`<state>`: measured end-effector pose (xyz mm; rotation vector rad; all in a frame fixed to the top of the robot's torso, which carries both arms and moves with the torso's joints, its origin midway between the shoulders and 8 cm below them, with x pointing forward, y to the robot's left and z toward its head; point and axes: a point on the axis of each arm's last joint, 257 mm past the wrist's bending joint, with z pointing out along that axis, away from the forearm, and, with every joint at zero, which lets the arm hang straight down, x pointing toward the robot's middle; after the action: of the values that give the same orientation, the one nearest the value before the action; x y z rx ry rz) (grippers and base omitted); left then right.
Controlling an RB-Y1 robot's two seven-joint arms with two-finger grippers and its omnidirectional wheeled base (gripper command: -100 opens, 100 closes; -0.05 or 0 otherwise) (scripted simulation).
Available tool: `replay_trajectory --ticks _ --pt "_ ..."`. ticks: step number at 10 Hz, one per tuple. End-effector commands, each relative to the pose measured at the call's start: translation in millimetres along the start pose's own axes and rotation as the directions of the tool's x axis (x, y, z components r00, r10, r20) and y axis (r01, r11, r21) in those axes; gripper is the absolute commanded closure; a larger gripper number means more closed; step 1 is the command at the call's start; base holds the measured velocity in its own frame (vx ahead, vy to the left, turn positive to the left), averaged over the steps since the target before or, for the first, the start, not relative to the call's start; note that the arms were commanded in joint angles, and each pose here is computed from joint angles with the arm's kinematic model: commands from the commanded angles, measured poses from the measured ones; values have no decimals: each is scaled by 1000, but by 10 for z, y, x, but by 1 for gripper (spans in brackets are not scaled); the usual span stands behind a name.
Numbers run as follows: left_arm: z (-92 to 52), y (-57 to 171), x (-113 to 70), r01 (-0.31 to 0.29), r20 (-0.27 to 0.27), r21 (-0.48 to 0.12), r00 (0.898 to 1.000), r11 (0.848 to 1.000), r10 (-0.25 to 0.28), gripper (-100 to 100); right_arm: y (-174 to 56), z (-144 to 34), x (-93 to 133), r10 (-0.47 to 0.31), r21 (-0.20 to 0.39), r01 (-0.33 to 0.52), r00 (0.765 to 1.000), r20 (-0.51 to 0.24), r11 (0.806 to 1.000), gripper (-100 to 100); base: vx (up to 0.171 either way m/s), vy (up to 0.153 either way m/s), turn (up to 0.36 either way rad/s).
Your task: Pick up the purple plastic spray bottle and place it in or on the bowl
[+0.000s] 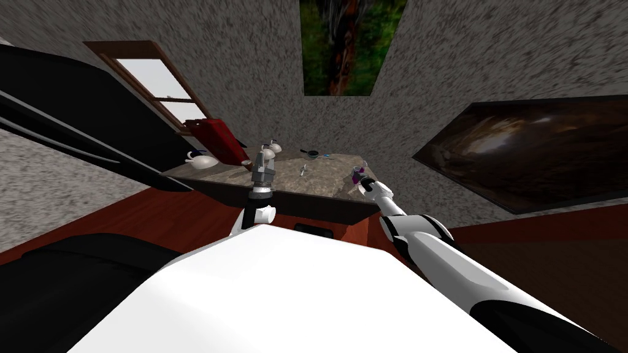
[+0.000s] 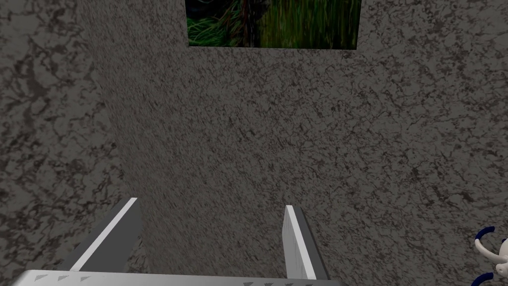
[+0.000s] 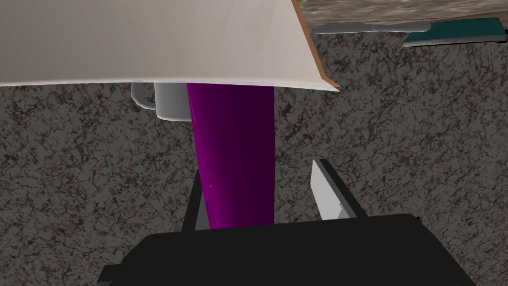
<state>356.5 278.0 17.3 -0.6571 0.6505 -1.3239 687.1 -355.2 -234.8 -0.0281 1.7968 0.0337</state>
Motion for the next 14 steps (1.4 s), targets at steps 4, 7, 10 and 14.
replay_trajectory --ticks 4,7,10,14 --pt "0 0 0 0 0 0 1000 1000 0 0 2 0 -1 0 0 0 1000 0 1000 100 0 0 3" --pt "1 0 1 0 0 0 1000 1000 0 0 -408 -159 168 37 71 -36 999 -10 997 100 10 0 158" --pt "0 0 0 0 0 0 1000 1000 0 0 -716 -319 173 68 124 -69 998 13 990 100 8 5 109" --pt "0 0 0 0 0 0 1000 1000 0 0 -711 -442 395 66 117 -65 998 -5 991 100 8 0 20"
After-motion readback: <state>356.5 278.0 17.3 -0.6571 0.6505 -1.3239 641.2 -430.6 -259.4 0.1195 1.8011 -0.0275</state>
